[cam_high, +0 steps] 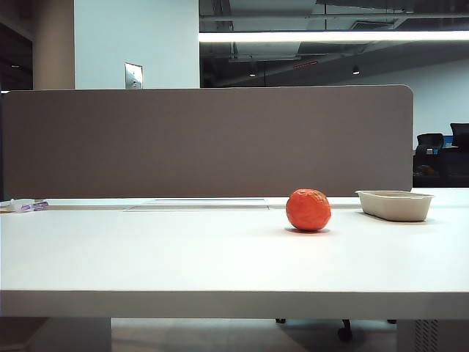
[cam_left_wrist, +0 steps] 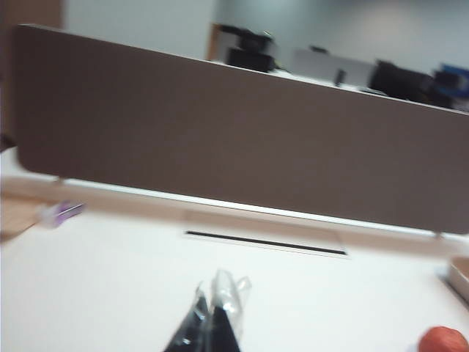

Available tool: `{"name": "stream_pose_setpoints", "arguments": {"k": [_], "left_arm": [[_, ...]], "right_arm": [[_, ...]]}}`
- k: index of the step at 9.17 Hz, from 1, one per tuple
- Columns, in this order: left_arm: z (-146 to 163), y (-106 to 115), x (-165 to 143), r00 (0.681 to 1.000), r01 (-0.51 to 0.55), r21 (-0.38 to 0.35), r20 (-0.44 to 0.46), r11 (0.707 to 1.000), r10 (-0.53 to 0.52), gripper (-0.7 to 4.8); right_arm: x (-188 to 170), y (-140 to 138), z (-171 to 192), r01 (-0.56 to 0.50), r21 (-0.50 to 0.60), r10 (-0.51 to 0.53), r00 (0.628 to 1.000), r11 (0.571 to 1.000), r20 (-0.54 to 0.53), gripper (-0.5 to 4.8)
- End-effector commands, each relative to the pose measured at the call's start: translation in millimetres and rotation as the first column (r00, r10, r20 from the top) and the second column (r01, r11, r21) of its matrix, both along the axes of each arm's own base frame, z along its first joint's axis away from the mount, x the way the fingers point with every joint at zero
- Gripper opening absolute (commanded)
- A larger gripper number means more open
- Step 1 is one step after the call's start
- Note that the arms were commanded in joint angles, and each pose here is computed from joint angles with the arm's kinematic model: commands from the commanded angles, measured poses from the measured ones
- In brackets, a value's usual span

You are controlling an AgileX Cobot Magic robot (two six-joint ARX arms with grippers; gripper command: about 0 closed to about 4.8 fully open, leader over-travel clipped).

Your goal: Pick up the orange and place it into the paper lunchbox.

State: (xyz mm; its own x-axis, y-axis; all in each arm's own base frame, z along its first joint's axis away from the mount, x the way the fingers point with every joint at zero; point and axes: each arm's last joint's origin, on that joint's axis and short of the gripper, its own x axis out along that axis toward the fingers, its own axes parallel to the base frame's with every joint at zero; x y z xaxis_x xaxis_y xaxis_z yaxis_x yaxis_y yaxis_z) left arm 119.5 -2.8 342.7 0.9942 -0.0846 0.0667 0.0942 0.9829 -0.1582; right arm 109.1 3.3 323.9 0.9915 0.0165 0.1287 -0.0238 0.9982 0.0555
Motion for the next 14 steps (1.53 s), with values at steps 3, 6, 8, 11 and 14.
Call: {"name": "stream_pose_setpoints", "arguments": {"k": [3, 6, 8, 11, 14], "left_arm": [[60.7, -75.1, 98.2, 0.91, 0.401, 0.143, -0.174, 0.905, -0.376, -0.05], [66.6, -96.7, 96.5, 0.855, 0.492, 0.137, -0.262, 0.86, -0.448, -0.05], [86.8, -113.2, 79.8, 0.791, 0.582, 0.145, -0.331, 0.8, -0.515, -0.05], [87.0, -113.2, 79.8, 0.791, 0.582, 0.143, -0.331, 0.801, -0.515, -0.05], [85.5, -114.4, 81.8, 0.788, 0.583, 0.142, -0.338, 0.8, -0.514, -0.05]], "right_arm": [[123.4, 28.5, 67.4, -0.257, -0.009, 0.255, 0.961, 0.966, -0.111, -0.06], [160.1, 45.2, 57.5, -0.3, 0.002, 0.296, 0.937, 0.954, -0.185, -0.06], [225.4, 72.2, -4.5, -0.443, 0.041, 0.433, 0.845, 0.895, -0.315, 1.48], [290.7, 94.8, -88.0, -0.509, 0.015, 0.501, 0.841, 0.861, -0.205, 4.79], [325.7, 108.9, -165.6, -0.46, 0.026, 0.449, 0.85, 0.887, -0.276, 4.79]]}}
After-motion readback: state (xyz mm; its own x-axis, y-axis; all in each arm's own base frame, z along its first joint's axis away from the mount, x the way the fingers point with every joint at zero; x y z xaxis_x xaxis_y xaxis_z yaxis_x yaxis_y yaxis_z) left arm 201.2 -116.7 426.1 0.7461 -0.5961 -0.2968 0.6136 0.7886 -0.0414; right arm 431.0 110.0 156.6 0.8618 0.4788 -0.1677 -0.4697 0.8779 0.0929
